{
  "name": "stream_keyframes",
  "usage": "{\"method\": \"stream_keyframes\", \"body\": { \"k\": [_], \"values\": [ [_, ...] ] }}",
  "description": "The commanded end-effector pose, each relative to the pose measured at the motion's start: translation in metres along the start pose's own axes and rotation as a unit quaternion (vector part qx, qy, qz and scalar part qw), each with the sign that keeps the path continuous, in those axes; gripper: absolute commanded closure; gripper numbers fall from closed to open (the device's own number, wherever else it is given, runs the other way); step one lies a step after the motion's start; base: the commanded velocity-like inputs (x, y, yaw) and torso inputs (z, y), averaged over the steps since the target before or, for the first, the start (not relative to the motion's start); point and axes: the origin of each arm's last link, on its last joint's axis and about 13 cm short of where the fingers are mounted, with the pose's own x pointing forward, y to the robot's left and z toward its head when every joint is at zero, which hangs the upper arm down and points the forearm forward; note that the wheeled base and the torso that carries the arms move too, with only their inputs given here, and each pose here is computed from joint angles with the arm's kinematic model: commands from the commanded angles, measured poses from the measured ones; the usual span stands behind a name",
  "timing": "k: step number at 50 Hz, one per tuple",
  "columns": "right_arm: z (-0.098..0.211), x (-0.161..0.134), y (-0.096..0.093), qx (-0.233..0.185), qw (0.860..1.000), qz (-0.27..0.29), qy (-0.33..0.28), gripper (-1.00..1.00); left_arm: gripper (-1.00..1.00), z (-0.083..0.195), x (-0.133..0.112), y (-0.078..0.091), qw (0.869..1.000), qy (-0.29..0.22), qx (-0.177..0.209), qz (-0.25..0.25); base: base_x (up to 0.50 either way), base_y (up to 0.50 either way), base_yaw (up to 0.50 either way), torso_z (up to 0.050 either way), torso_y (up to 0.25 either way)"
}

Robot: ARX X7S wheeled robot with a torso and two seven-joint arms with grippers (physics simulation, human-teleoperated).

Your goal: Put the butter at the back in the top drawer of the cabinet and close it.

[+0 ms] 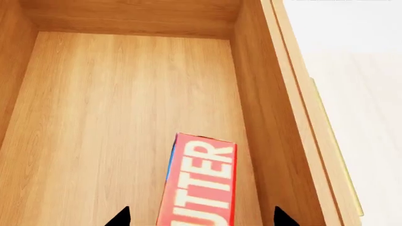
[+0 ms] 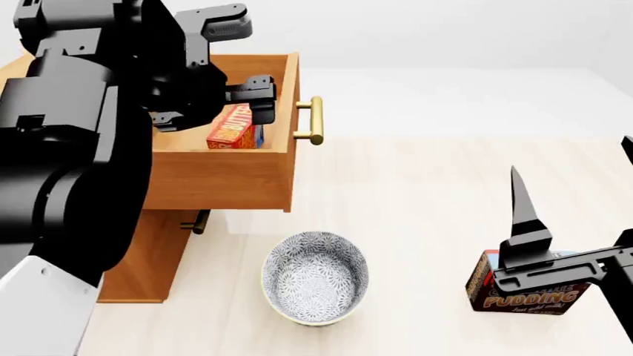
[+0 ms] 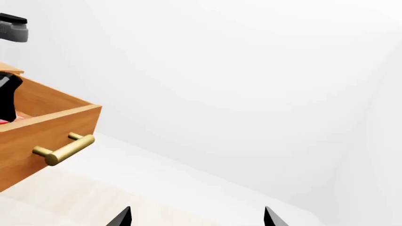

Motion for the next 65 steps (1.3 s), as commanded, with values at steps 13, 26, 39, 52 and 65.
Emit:
{"method": "stream_keyframes", "body": {
  "k": [13,26,39,52,65],
  "values": [
    [0.002,-0.001,0.0,-0.001,1.0,0.0,-0.003,-1.0,-1.0,0.012,-0.017,-0.001,1.0,-0.022,0.001,-0.002,0.0,0.0,0.0,0.0,0.0],
    [0.004,0.0,-0.001,-0.003,1.0,0.002,-0.008,-1.0,-1.0,0.029,-0.044,-0.005,0.998,-0.056,0.015,0.001,0.0,0.0,0.0,0.0,0.0],
    [0.007,0.001,-0.003,-0.005,1.0,0.006,-0.013,-1.0,-1.0,0.041,-0.067,-0.017,0.994,-0.081,0.046,-0.056,0.0,0.0,0.0,0.0,0.001],
    [0.007,0.001,-0.002,-0.004,1.0,0.008,-0.014,-1.0,-1.0,0.043,-0.076,-0.033,0.986,-0.076,0.081,-0.126,0.0,0.0,0.0,0.0,0.0],
    [0.006,0.001,-0.002,-0.005,1.0,0.007,-0.012,-1.0,-1.0,0.035,-0.075,-0.055,0.977,-0.036,0.126,-0.168,0.0,0.0,0.0,0.0,0.0]
  ]
}}
